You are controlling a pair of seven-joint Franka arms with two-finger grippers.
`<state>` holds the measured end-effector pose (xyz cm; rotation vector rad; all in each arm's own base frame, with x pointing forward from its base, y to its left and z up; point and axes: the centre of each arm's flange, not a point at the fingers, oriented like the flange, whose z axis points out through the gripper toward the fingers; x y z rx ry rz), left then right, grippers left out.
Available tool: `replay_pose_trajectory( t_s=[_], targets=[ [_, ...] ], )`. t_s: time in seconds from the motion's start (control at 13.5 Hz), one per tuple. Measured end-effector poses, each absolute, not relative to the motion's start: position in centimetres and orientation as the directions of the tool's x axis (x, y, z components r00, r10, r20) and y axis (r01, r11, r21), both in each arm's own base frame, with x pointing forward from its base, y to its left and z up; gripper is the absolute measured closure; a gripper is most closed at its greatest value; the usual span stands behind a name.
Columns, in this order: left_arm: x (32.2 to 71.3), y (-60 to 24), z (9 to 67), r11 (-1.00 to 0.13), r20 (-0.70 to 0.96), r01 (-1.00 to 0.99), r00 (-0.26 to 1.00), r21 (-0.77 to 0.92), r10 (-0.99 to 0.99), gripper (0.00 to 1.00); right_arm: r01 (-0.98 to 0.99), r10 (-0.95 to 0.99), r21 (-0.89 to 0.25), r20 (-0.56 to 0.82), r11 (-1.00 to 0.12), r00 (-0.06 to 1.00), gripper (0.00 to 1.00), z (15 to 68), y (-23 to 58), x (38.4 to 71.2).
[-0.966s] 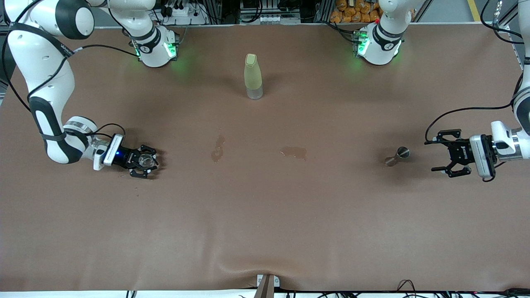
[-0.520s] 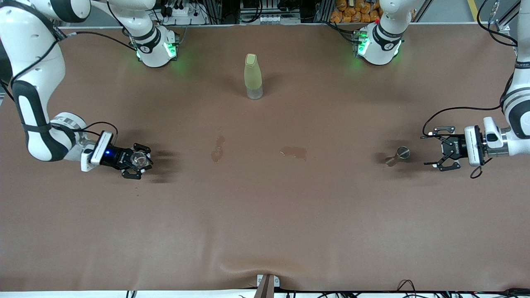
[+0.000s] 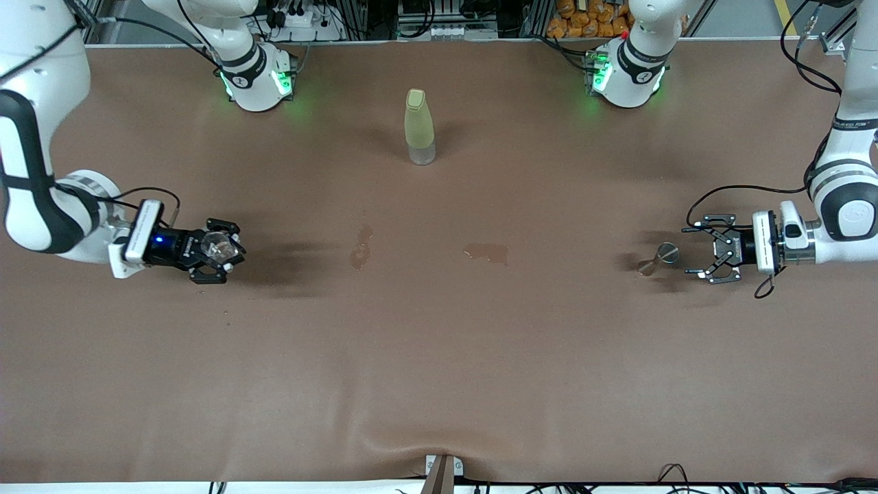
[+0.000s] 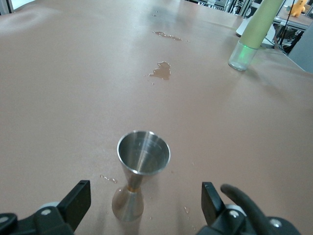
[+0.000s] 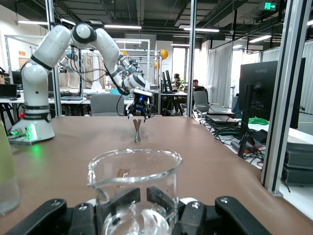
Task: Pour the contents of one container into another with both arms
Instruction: 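Close the left gripper around the steel jigger's waist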
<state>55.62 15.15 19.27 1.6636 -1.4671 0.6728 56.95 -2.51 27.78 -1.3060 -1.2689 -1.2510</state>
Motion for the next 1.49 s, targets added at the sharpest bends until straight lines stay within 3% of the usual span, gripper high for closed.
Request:
replay_pose_trajectory(
  t_s=[0.3, 0.59, 0.67, 0.74, 0.89, 1.49],
  targets=[
    [55.0, 15.2, 16.9, 0.007, 0.838, -0.978, 0.176, 0.209, -0.517, 0.00, 0.999, 0.077, 0.008, 0.997, -0.043, -0.004, 0.85, 32.8, -2.8, 56.6],
    [54.6, 14.7, 14.7, 0.011, 0.863, -0.980, 0.171, 0.200, -0.476, 0.00, 1.000, 0.060, 0.007, 0.998, -0.022, -0.006, 0.85, 34.5, -2.5, 56.3],
    [54.6, 14.5, 14.3, 0.010, 0.867, -0.980, 0.172, 0.200, -0.468, 0.07, 1.000, 0.065, 0.002, 0.998, -0.018, 0.000, 0.85, 34.8, -2.5, 56.2],
    [54.6, 14.4, 14.1, 0.009, 0.869, -0.980, 0.174, 0.201, -0.464, 0.07, 1.000, 0.075, -0.013, 0.997, -0.010, 0.014, 0.85, 35.2, -2.5, 56.1],
    [54.7, 14.4, 14.2, 0.006, 0.870, -0.980, 0.173, 0.199, -0.462, 0.20, 0.999, 0.083, -0.037, 0.996, 0.001, 0.036, 0.85, 35.6, -2.2, 56.0],
    [55.5, 12.9, 13.6, -0.021, 0.878, -0.981, 0.181, 0.191, -0.444, 0.24, 0.995, 0.090, -0.054, 0.995, 0.088, 0.046, 0.85, 35.1, 2.6, 55.6]
  ],
)
